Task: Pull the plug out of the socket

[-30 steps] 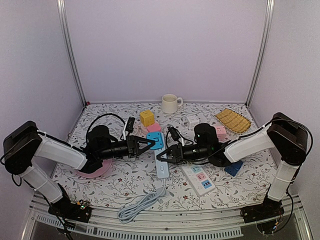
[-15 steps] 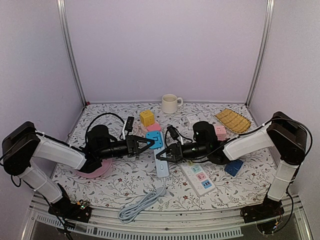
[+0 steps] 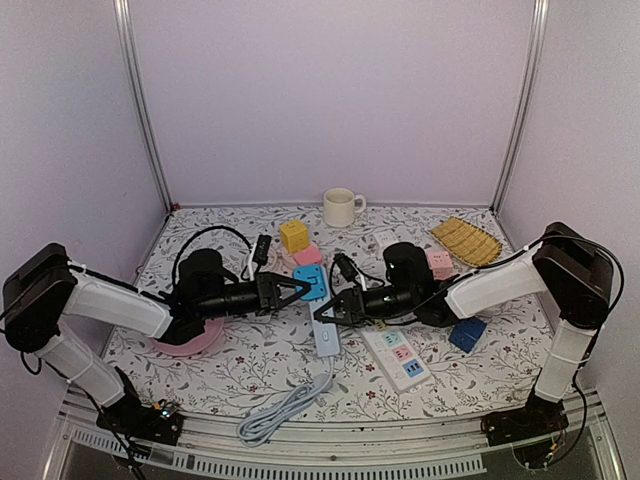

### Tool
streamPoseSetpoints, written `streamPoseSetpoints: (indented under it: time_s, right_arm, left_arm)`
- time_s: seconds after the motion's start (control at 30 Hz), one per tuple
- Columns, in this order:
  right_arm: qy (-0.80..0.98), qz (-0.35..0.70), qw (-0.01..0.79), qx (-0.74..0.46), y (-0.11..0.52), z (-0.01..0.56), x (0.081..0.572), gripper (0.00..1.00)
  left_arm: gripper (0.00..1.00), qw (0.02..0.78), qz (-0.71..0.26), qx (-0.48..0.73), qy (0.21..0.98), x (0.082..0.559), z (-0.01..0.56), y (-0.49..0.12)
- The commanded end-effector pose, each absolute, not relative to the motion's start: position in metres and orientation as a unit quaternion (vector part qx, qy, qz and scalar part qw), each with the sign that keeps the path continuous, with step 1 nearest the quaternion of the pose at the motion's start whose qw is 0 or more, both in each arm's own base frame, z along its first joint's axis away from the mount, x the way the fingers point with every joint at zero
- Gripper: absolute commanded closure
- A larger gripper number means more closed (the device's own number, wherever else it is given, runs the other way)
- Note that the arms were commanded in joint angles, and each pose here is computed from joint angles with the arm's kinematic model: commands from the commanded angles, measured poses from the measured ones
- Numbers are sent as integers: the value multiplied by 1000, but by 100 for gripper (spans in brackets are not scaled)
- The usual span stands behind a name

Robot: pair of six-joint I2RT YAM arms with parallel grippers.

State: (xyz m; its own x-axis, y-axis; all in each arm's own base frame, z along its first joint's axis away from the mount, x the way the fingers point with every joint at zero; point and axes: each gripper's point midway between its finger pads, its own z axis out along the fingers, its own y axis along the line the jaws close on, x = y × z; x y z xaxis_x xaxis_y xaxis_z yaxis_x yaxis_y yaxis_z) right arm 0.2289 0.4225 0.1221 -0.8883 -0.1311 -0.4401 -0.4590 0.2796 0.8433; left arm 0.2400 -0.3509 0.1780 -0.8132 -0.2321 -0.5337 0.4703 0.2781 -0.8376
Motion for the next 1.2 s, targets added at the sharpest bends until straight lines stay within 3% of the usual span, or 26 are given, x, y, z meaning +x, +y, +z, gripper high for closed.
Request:
streamPoseSetpoints:
  time_s: [0.0,0.63,1.17]
  right_arm:
    - [840,506,178,-76,401,91,286,94]
    - [773,583,206,-143,409,163,269,93]
    - [753,602,201,-173,414,180,270,93]
  left_arm:
    - [100,256,-700,263,613,147,259,-382]
    - [100,252,-741,326,530,113,287,-381]
    - [100,249,-731,400,494,85,303,-381]
